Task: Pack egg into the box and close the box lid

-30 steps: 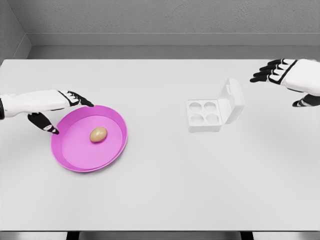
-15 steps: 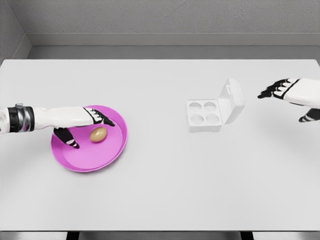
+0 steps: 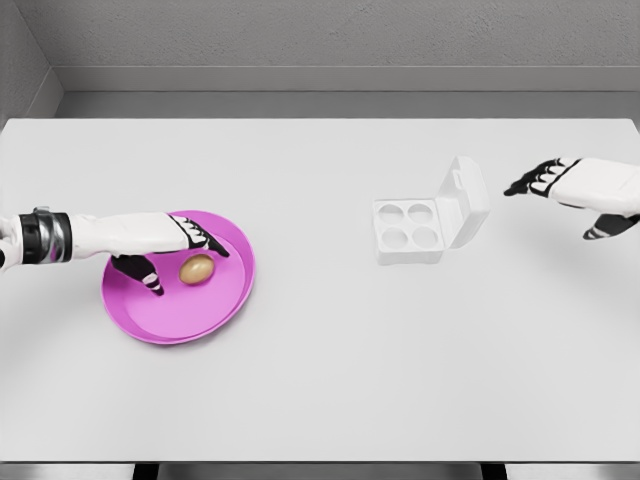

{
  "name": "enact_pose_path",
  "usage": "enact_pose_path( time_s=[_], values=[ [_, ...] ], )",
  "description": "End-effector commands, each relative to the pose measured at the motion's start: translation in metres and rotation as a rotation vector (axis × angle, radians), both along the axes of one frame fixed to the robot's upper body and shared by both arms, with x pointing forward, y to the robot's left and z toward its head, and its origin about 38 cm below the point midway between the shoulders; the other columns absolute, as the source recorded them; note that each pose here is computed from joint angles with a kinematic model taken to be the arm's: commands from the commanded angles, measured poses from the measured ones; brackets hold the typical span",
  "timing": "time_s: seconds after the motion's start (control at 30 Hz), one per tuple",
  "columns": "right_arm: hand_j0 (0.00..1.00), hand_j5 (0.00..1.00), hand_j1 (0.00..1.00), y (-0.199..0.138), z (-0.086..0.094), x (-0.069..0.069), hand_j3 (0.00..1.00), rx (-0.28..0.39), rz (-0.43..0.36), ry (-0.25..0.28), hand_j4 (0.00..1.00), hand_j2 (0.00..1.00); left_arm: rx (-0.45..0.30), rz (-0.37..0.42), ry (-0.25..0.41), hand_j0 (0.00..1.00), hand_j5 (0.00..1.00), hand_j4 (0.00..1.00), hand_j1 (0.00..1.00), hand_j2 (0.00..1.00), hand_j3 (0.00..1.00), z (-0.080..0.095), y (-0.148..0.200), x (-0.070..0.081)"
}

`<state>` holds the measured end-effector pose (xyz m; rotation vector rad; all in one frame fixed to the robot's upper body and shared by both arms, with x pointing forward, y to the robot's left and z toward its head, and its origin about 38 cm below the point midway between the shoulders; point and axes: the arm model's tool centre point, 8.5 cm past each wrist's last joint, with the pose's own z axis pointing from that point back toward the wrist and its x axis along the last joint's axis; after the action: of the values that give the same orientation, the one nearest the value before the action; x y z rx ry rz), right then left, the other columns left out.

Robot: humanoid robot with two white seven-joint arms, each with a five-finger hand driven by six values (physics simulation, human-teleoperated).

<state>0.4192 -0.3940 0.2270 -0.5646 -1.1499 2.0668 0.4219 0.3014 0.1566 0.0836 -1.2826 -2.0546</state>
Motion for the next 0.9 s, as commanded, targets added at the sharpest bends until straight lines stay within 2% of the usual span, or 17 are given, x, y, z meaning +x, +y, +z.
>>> enact_pose_path(
  time_s=[0.0, 0.1, 0.3, 0.4, 0.87],
  values=[
    [1.00, 1.00, 1.00, -0.0006, -0.0039, 0.0006, 1.00, -0.015, -0.005, 0.005, 1.00, 1.00, -0.011, -0.004, -0.004, 0.93, 0.93, 0.93, 0.93, 0.93, 0.93, 0.0023, -0.0022, -0.0006],
    [1.00, 1.00, 1.00, -0.0002, 0.0012, 0.0027, 1.00, -0.016, -0.004, -0.007, 1.00, 1.00, -0.039, -0.020, -0.007, 0.93, 0.93, 0.93, 0.93, 0.93, 0.93, 0.0074, -0.0084, -0.0027],
    [1.00, 1.00, 1.00, 0.0004, 0.0022, 0.0024, 1.00, -0.011, -0.002, -0.008, 1.00, 1.00, -0.037, -0.022, -0.002, 0.92, 0.92, 0.92, 0.92, 0.92, 0.92, 0.0053, -0.0090, -0.0036],
    [1.00, 1.00, 1.00, 0.0002, 0.0016, 0.0024, 1.00, -0.010, -0.002, -0.006, 1.00, 1.00, -0.033, -0.023, -0.001, 0.85, 0.85, 0.85, 0.85, 0.85, 0.85, 0.0050, -0.0089, -0.0037],
    [1.00, 1.00, 1.00, -0.0021, 0.0018, 0.0016, 1.00, -0.019, -0.006, -0.005, 1.00, 1.00, -0.024, -0.035, 0.017, 0.84, 0.84, 0.84, 0.84, 0.84, 0.84, -0.0020, -0.0121, -0.0072]
  ],
)
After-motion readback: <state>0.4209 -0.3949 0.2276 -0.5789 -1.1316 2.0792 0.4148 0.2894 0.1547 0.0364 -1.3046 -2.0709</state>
